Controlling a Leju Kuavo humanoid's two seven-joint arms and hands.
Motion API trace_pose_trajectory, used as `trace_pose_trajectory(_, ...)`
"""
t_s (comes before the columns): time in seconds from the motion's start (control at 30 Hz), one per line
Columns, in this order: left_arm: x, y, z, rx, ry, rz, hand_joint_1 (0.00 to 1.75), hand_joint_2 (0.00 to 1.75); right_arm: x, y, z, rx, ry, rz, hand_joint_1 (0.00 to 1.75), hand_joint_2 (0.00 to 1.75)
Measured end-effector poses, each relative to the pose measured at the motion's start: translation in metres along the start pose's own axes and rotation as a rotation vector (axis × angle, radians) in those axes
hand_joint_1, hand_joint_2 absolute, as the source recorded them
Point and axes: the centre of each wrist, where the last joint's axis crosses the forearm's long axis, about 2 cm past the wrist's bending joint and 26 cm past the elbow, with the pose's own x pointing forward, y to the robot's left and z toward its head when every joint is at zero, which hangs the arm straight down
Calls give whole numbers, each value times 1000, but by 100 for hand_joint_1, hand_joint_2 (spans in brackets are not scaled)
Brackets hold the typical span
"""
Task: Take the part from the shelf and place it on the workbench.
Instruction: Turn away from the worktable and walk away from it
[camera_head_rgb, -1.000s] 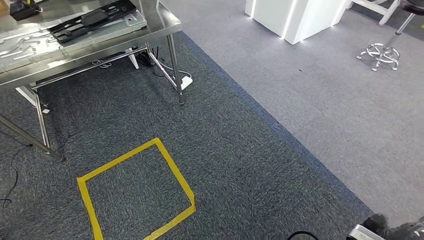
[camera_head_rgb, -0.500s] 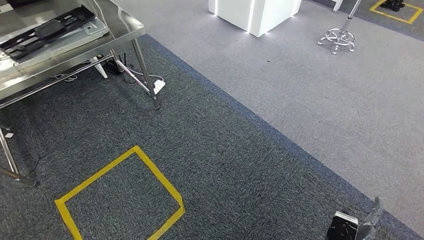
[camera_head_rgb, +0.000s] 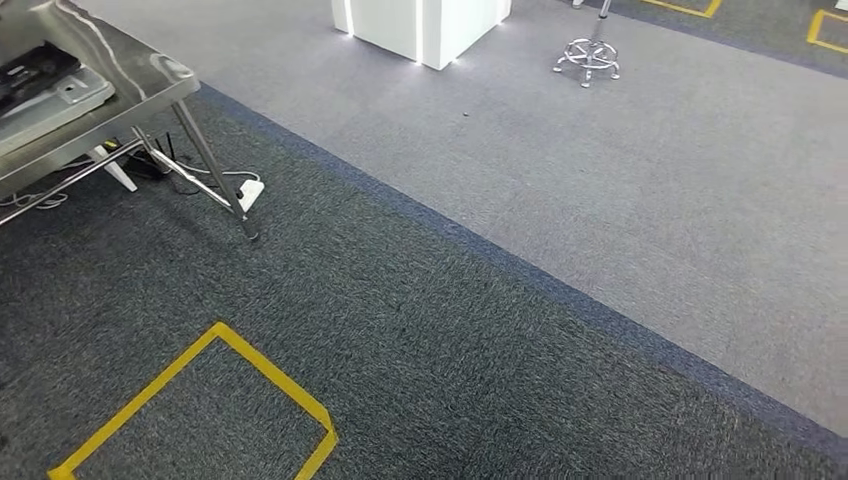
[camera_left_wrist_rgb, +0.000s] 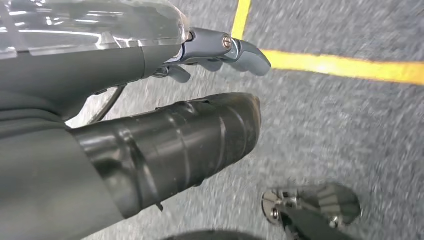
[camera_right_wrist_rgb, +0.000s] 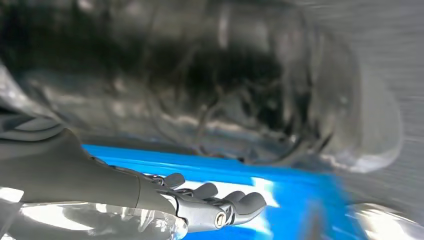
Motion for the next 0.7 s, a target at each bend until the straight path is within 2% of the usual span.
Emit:
trace_pose_trajectory(0.07, 2, 0, -1, 4, -1, 1, 0, 0, -8, 0, 6, 46, 79, 89, 0, 0)
trace_pose_trajectory(0.17, 0, -1, 0, 6, 3, 3, 0, 0, -16, -3, 13, 78, 128, 181, 0, 0)
trace_pose_trajectory(0.4, -1, -4, 2, 4, 6, 5, 0, 0, -22, 1, 23, 115, 150, 235, 0, 0)
trace_pose_trajectory(0.7, 3, -4, 1, 3, -3, 1, 0, 0, -20, 10, 32, 151, 146, 228, 0, 0)
